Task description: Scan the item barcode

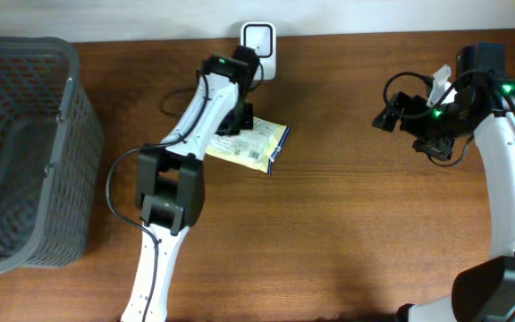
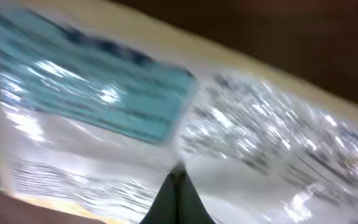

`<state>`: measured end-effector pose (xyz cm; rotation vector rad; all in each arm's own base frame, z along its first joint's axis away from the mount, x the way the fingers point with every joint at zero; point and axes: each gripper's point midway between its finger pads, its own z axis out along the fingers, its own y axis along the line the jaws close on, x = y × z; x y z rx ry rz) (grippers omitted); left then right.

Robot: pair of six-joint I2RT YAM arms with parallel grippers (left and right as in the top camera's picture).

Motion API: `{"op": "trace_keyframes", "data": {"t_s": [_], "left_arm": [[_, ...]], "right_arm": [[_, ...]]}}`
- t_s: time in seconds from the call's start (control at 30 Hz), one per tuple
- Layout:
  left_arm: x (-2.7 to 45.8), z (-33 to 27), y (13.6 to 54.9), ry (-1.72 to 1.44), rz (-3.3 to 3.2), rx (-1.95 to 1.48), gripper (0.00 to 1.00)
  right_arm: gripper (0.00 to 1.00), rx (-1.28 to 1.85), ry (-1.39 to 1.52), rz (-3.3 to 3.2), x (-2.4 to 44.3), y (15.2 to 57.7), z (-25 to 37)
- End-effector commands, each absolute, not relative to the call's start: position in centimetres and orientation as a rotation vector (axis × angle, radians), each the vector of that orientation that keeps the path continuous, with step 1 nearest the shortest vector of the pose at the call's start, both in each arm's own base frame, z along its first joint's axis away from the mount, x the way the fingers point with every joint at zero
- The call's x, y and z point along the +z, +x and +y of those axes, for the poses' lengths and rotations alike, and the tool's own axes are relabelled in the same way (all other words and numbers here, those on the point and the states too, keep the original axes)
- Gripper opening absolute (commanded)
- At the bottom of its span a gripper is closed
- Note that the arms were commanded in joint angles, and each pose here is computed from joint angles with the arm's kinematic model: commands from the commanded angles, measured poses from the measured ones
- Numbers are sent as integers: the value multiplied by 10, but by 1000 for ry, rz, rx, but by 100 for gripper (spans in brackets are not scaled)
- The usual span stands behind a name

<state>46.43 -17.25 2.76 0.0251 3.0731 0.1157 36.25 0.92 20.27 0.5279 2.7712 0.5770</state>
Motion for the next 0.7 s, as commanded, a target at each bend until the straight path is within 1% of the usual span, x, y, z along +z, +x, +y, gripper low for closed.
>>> {"op": "trace_keyframes", "data": {"t_s": [0.0, 0.03, 0.13, 0.2, 0.23, 0.37, 0.47, 0.5, 0.53, 0.6, 0.67], "left_arm": [[19, -226, 433, -18, 3172, -123, 0], [20, -244, 428, 19, 3174, -187, 0], [20, -267, 420, -59, 3164, -210, 0], [23, -289, 418, -29, 3156, -341, 0], [27, -304, 419, -17, 3151, -473, 0], [49, -351, 427, 63, 3054, -896, 0], [77, -352, 449, 145, 2939, -936, 0], [94, -342, 462, 142, 2893, -884, 0], [114, -318, 479, 84, 2852, -728, 0], [146, -240, 510, -4, 2751, -267, 1], [152, -156, 526, -126, 2686, 178, 1]], "right_arm": [[98, 568, 509, 2774, 203, 361, 10], [98, 568, 509, 2774, 203, 361, 10], [98, 568, 509, 2774, 203, 361, 10], [98, 568, 509, 2774, 203, 361, 10], [98, 568, 509, 2774, 203, 361, 10], [98, 568, 509, 2774, 203, 361, 10], [98, 568, 509, 2774, 203, 361, 10], [98, 568, 509, 2774, 203, 361, 10], [98, 568, 509, 2774, 203, 361, 10], [98, 568, 509, 2774, 203, 361, 10], [98, 568, 509, 2774, 203, 361, 10]]}}
